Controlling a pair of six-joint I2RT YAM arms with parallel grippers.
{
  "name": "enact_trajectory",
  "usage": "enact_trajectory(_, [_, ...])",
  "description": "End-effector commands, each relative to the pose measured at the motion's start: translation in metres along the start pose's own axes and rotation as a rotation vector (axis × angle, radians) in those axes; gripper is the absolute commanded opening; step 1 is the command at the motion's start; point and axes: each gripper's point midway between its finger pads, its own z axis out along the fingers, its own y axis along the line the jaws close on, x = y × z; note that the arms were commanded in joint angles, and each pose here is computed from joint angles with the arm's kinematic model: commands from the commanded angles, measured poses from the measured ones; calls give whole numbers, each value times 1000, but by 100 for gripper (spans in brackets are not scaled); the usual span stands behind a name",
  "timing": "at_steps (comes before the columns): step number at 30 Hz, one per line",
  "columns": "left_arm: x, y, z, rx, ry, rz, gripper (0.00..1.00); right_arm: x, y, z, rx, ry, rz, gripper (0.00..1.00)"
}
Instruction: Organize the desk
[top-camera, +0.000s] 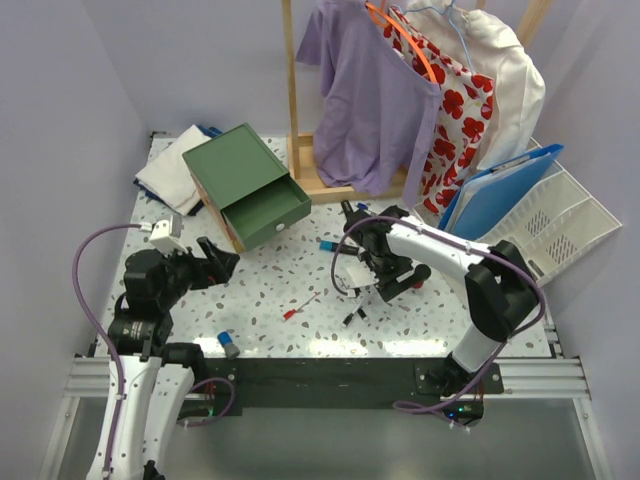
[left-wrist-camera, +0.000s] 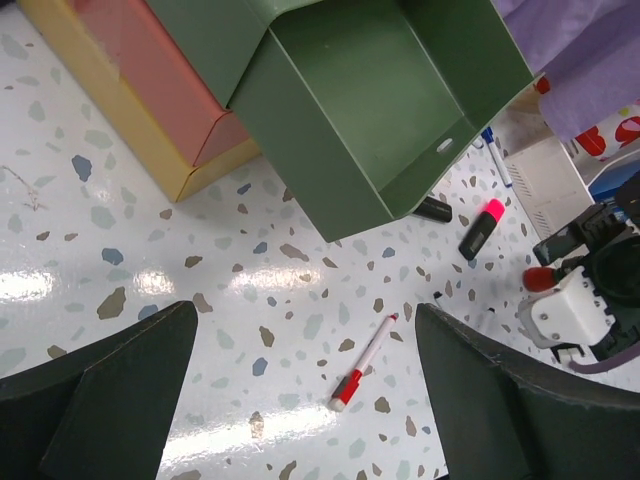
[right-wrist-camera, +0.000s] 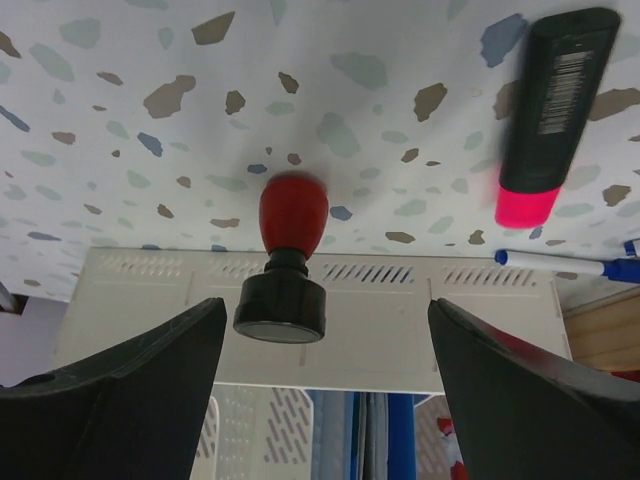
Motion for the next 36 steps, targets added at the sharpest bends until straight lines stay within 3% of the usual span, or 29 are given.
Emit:
enact_trajectory(1, [-8, -1, -2, 4, -42, 17, 95, 25, 2, 4, -7, 215, -76, 84])
enact_trajectory(26, [-10, -4, -4, 15, -55, 22, 95, 35, 11, 41, -81, 407, -161, 59])
enact_trajectory(36, [-10, -4, -4, 17, -54, 22, 95, 35, 18, 41, -83, 383, -131, 23])
